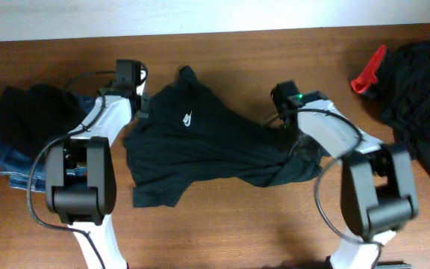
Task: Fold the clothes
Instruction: 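Adjust the t-shirt edges with both grippers to smooth it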
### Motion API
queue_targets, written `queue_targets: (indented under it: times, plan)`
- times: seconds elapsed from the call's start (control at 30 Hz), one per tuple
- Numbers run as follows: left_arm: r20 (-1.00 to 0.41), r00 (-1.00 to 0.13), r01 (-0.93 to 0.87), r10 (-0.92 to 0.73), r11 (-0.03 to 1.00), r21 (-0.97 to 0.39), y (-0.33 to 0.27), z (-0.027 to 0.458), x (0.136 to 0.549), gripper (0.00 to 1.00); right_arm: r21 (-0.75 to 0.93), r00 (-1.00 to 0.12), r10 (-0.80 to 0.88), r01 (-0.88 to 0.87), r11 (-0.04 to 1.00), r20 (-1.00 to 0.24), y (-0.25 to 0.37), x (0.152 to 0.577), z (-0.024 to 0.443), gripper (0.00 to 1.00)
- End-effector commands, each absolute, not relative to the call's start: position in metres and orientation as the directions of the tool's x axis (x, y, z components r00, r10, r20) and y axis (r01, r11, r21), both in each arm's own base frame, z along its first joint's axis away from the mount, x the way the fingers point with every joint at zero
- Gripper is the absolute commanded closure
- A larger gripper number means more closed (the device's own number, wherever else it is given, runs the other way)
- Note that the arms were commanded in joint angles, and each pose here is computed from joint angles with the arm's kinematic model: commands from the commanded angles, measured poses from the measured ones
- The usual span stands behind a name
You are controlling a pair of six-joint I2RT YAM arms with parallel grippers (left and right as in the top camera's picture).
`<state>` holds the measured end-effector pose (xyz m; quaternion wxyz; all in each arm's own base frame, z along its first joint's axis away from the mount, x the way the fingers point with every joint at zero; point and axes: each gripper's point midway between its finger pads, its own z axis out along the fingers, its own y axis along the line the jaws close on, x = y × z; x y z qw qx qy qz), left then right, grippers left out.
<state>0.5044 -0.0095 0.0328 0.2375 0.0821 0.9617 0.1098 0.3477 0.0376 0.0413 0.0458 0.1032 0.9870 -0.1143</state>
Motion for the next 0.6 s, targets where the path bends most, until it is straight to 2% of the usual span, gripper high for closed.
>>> queue_targets:
  times: [0.0, 0.1, 0.2, 0.3, 0.37, 0.43, 0.47, 0.53, 0.57]
  plan:
    - [-0.534, -0.815, 0.190, 0.223, 0.975, 0.118, -0.051, 0.097, 0.508, 0.87, -0.040, -0.955, 0.137, 0.153, 0.987, -0.261, 0.063, 0.373, 0.108, 0.32]
    - [-0.500, -0.828, 0.275, 0.252, 0.961, 0.028, -0.081, 0.101, 0.487, 0.82, 0.032, -0.956, 0.127, 0.123, 0.992, -0.265, 0.075, 0.370, 0.119, 0.34]
    - [-0.429, -0.857, 0.328, 0.286, 0.944, -0.024, -0.101, 0.088, 0.464, 0.81, 0.068, -0.963, 0.126, 0.113, 0.991, -0.236, 0.082, 0.367, 0.114, 0.46]
    - [-0.337, -0.877, 0.394, 0.343, 0.914, -0.096, -0.125, 0.074, 0.433, 0.81, 0.073, -0.975, 0.124, 0.112, 0.991, -0.186, 0.084, 0.359, 0.102, 0.66]
    - [-0.288, -0.842, 0.509, 0.456, 0.847, -0.149, -0.150, 0.070, 0.407, 0.80, 0.082, -0.989, 0.085, 0.076, 0.994, -0.119, 0.087, 0.346, 0.094, 0.67]
    - [-0.271, -0.821, 0.548, 0.502, 0.827, -0.128, -0.160, 0.069, 0.399, 0.76, 0.121, -0.997, 0.028, 0.019, 0.992, -0.077, 0.096, 0.337, 0.092, 0.66]
    - [-0.271, -0.814, 0.555, 0.514, 0.825, -0.104, -0.162, 0.068, 0.400, 0.75, 0.140, -0.998, 0.027, 0.019, 0.990, -0.060, 0.099, 0.333, 0.091, 0.63]
    - [-0.300, -0.796, 0.562, 0.526, 0.826, -0.042, -0.163, 0.070, 0.410, 0.72, 0.164, -0.999, 0.027, 0.022, 0.986, -0.031, 0.103, 0.326, 0.088, 0.52]
    - [-0.333, -0.783, 0.564, 0.525, 0.826, -0.023, -0.166, 0.072, 0.419, 0.71, 0.164, -0.999, 0.033, 0.029, 0.986, -0.021, 0.103, 0.324, 0.085, 0.42]
